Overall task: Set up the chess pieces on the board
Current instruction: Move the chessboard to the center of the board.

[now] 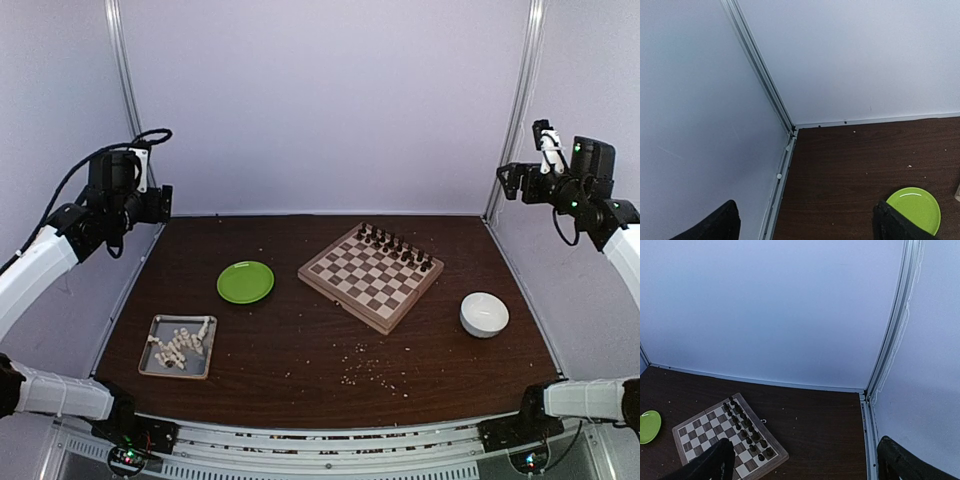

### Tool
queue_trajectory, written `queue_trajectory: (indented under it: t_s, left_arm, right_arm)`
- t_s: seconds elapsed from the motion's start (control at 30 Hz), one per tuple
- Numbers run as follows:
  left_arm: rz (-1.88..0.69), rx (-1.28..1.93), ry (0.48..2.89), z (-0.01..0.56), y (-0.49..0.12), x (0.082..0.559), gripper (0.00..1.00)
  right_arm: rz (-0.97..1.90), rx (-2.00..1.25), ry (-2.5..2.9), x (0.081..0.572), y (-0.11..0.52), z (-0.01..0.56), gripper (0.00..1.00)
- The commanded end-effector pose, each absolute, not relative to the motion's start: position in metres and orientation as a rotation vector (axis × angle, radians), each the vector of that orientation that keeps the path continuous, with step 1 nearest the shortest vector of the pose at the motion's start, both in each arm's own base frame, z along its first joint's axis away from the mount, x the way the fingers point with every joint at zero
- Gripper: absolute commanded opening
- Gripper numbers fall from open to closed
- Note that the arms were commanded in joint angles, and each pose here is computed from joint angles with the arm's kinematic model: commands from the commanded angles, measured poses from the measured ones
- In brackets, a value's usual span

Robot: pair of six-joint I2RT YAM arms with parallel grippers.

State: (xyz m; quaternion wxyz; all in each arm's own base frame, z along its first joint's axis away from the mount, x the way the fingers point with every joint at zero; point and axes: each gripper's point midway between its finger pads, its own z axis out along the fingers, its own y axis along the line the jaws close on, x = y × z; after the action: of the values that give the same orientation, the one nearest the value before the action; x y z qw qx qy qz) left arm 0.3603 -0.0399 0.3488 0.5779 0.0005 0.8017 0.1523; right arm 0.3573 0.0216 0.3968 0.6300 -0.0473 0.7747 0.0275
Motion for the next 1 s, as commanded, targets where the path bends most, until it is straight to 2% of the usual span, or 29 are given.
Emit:
queue_trajectory:
  t_s: [0.0, 0.2, 0.43, 0.63, 0.93, 0.97]
  left_arm:
    - [0.241, 0.016, 1.882, 0.330, -0.044, 0.373, 0.91]
    - [0.086, 0.095, 1.999, 0.293, -0.074, 0.394, 0.79]
    - [-0.218, 0.202, 2.121, 0.255, -0.168, 0.432, 0.72]
    - [-0.406, 0.312, 2.203, 0.223, -0.272, 0.460, 0.81]
    - [-0.637, 0.328, 2.304, 0.151, -0.373, 0.491, 0.85]
    - [-0.659, 0.329, 2.316, 0.144, -0.380, 0.493, 0.88]
  right_arm:
    - [0.055, -0.148, 1.842, 0.365, 0.024, 0.364, 0.99]
    - [0.076, -0.318, 1.987, 0.367, 0.044, 0.307, 0.94]
    - [0.090, -0.595, 2.129, 0.360, 0.089, 0.240, 0.82]
    - [0.152, -0.940, 2.193, 0.326, 0.147, 0.182, 0.71]
    - [0.224, -1.215, 2.292, 0.291, 0.186, 0.102, 0.66]
    - [0.224, -1.222, 2.310, 0.291, 0.188, 0.095, 0.66]
